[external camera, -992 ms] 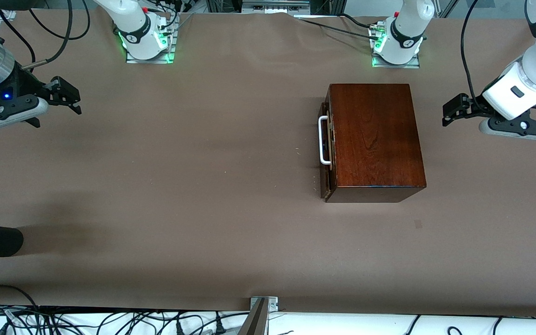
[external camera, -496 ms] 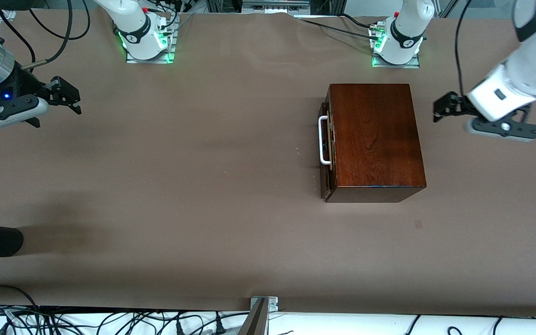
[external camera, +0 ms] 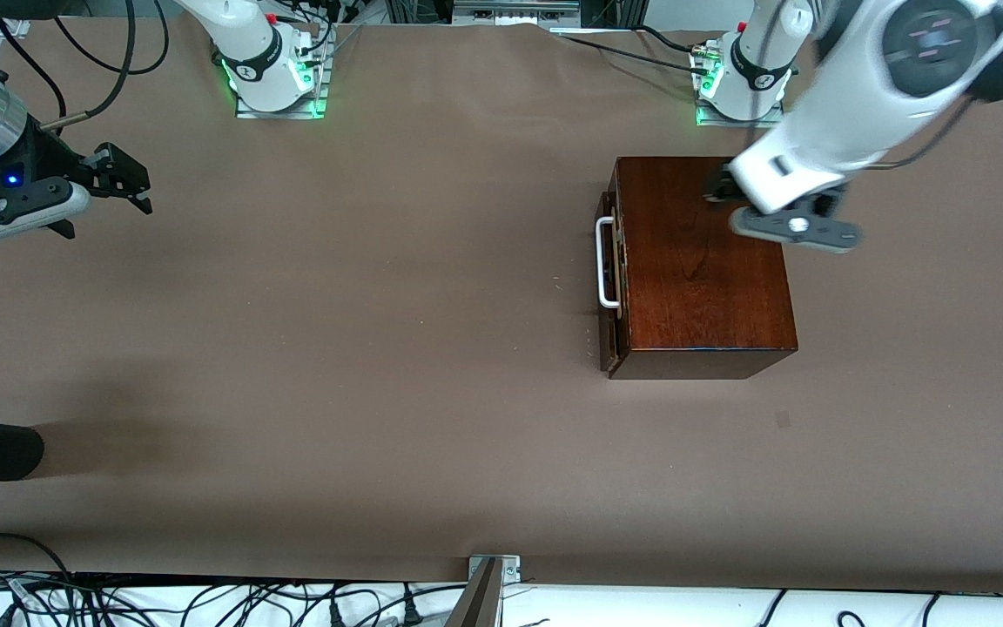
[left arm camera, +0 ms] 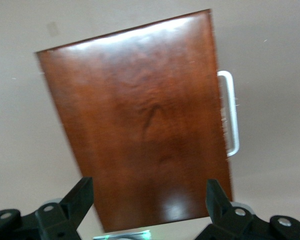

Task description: Open drawer, take yellow block, close drawer

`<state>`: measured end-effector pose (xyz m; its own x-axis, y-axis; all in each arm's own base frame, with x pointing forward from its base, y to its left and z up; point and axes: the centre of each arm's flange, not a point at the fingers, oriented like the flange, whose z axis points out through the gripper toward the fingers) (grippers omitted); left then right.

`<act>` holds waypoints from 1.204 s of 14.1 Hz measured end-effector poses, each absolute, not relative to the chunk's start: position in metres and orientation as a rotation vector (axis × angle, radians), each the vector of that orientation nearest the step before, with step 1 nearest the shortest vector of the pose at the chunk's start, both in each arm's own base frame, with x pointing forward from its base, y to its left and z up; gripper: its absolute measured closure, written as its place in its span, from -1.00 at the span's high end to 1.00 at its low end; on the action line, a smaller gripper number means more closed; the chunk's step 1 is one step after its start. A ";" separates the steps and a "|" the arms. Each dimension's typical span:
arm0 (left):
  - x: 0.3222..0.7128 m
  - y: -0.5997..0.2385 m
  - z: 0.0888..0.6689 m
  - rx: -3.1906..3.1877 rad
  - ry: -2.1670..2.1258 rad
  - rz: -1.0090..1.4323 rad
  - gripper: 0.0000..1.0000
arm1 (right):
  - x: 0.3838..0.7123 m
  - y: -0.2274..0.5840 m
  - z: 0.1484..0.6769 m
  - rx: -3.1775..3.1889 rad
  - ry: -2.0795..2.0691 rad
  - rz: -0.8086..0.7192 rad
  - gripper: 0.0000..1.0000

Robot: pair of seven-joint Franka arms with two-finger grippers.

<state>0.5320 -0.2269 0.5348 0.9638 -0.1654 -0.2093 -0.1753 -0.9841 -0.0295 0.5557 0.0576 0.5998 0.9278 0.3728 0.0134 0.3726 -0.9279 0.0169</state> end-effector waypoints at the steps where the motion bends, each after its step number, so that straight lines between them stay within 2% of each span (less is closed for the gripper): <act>1: 0.533 -0.247 0.527 -3.070 0.243 0.324 1.00 | 0.556 0.057 0.600 3.071 0.593 0.026 1.00; 9: 0.506 -0.386 0.438 -2.963 0.095 0.219 1.00 | 0.556 0.056 0.599 3.072 0.591 0.016 1.00; 17: 0.481 -0.434 0.354 -2.847 0.037 0.122 1.00 | 0.555 0.053 0.597 3.074 0.581 0.000 1.00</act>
